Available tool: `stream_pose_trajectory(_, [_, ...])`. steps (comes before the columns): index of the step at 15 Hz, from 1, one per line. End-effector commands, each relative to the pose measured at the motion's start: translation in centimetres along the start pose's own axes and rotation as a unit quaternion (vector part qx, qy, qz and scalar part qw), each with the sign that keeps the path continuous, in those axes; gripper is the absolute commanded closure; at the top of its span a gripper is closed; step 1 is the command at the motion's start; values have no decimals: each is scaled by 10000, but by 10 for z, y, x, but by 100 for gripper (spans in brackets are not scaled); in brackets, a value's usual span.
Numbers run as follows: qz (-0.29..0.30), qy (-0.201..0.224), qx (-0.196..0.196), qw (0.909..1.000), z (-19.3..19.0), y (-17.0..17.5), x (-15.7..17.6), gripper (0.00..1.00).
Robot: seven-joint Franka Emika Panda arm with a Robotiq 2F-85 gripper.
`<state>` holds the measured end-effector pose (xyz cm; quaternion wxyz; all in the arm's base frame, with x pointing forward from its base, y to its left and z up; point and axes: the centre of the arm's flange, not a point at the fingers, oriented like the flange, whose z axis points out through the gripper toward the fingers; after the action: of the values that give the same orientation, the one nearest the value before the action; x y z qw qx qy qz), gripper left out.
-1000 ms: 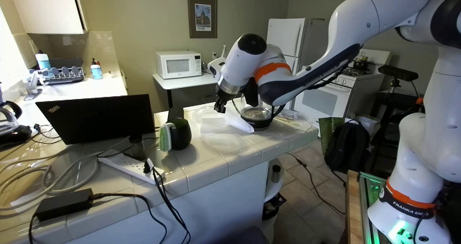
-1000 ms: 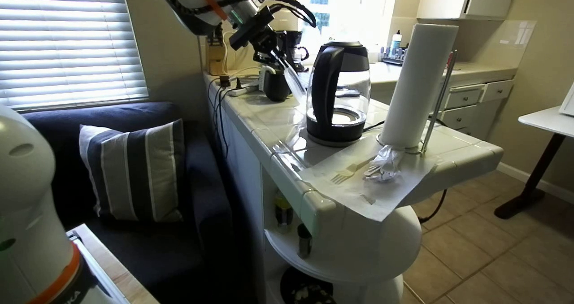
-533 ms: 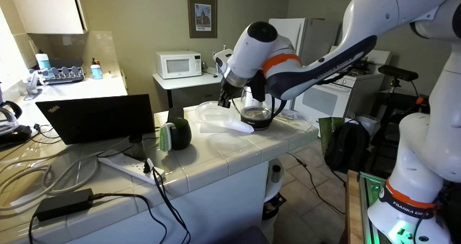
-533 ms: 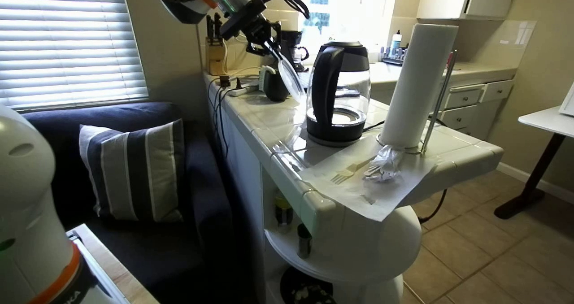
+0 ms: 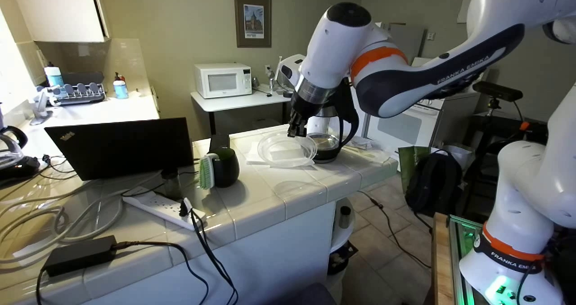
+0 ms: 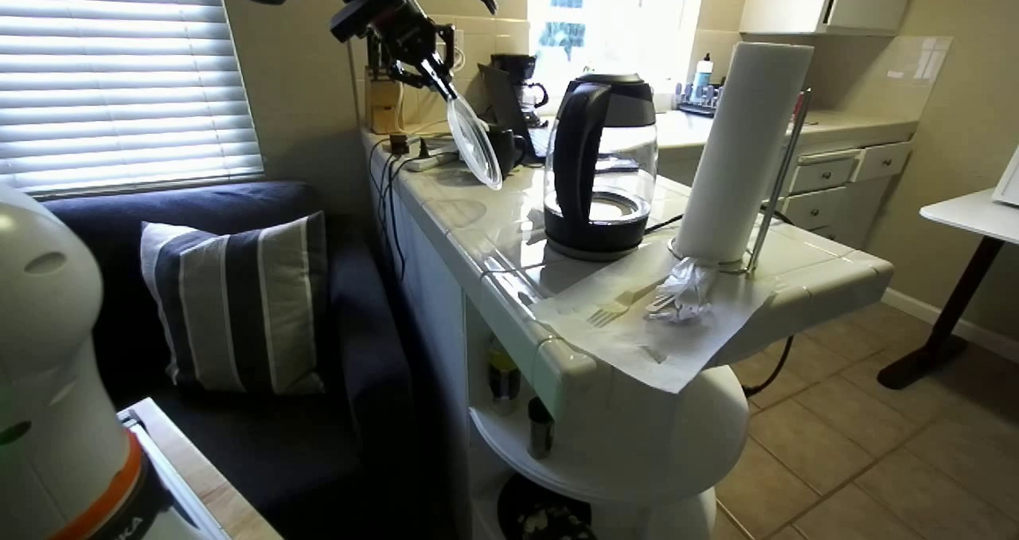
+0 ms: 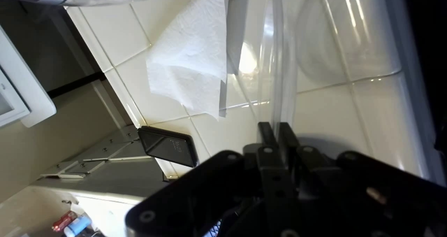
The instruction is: Move the lid to the left
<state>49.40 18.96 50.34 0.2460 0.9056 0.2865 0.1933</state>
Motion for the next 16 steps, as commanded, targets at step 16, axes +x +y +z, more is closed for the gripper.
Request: stream_pose_trajectory(16, [-2896,3035,624,9056,-116,-128,49,98])
